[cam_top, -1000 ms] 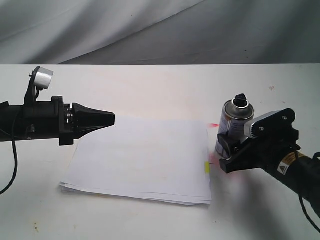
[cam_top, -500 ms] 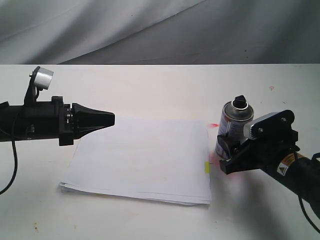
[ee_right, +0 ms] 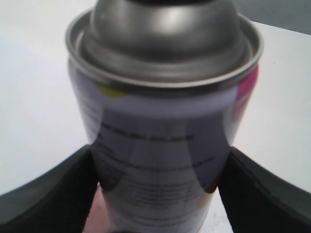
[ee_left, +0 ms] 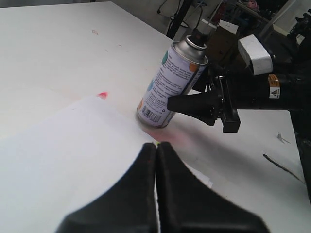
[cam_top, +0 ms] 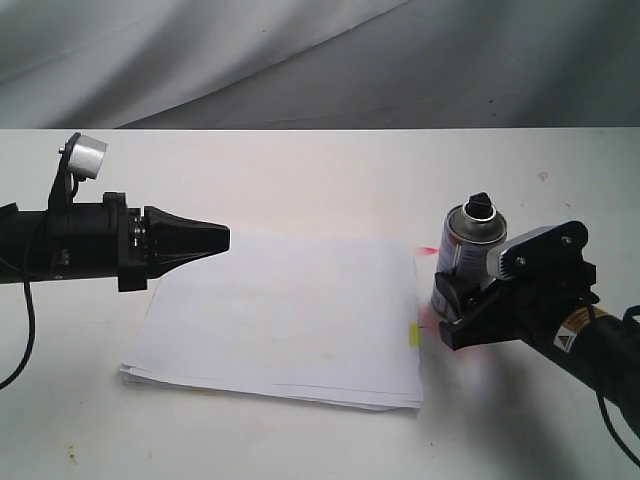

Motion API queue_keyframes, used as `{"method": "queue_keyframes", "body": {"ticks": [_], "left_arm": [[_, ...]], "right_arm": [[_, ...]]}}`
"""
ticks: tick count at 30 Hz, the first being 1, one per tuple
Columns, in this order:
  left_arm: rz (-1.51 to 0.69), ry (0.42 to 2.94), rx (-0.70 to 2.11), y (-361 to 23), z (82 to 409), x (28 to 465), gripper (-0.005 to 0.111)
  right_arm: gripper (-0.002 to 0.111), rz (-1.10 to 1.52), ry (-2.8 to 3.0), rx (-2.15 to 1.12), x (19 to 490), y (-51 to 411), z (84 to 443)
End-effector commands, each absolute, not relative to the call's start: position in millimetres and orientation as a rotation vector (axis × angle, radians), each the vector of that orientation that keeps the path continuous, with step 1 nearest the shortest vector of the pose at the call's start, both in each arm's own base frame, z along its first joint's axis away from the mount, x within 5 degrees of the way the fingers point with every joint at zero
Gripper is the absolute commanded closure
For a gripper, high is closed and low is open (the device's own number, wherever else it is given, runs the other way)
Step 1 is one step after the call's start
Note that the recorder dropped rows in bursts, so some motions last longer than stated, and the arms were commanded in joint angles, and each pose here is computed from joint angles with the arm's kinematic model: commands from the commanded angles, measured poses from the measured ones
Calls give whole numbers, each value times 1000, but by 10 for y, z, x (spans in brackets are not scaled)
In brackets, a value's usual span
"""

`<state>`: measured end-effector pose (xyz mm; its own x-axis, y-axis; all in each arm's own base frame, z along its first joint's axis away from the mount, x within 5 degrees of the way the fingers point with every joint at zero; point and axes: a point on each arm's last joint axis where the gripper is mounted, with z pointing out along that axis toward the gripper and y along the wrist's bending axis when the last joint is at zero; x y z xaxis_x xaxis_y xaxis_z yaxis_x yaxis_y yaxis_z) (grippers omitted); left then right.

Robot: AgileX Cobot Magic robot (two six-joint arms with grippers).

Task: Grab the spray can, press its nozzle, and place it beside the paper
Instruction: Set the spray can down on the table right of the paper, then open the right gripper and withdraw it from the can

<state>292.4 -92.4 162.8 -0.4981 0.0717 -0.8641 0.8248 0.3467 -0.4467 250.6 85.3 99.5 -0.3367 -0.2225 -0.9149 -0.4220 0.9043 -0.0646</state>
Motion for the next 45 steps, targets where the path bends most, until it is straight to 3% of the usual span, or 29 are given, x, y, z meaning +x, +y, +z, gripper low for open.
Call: {"method": "queue_keyframes", "body": {"ticks": [1, 12, 21, 31, 38, 41, 45], "left_arm": [[-1224, 1814, 788, -930, 1653, 2902, 107], [-1224, 1814, 788, -930, 1653, 2902, 107], [-1224, 1814, 788, -930, 1653, 2902, 107], [-1224, 1814, 788, -930, 1653, 2902, 107], [-1224, 1814, 788, -930, 1653, 2902, 107], [-1224, 1814, 788, -930, 1653, 2902, 107], [-1224, 1814, 788, -930, 1653, 2902, 107]], "right_arm": [[52, 221, 1887, -451, 2530, 853, 1047], [24, 217, 1882, -450, 2533, 850, 1051], [15, 235, 1790, -412, 2474, 832, 1356], [15, 311, 1642, -384, 2123, 869, 2209], [17, 401, 1572, -376, 1583, 839, 2723], [26, 403, 1572, -388, 1358, 737, 2838], [50, 397, 1532, -394, 1032, 566, 2970]]}}
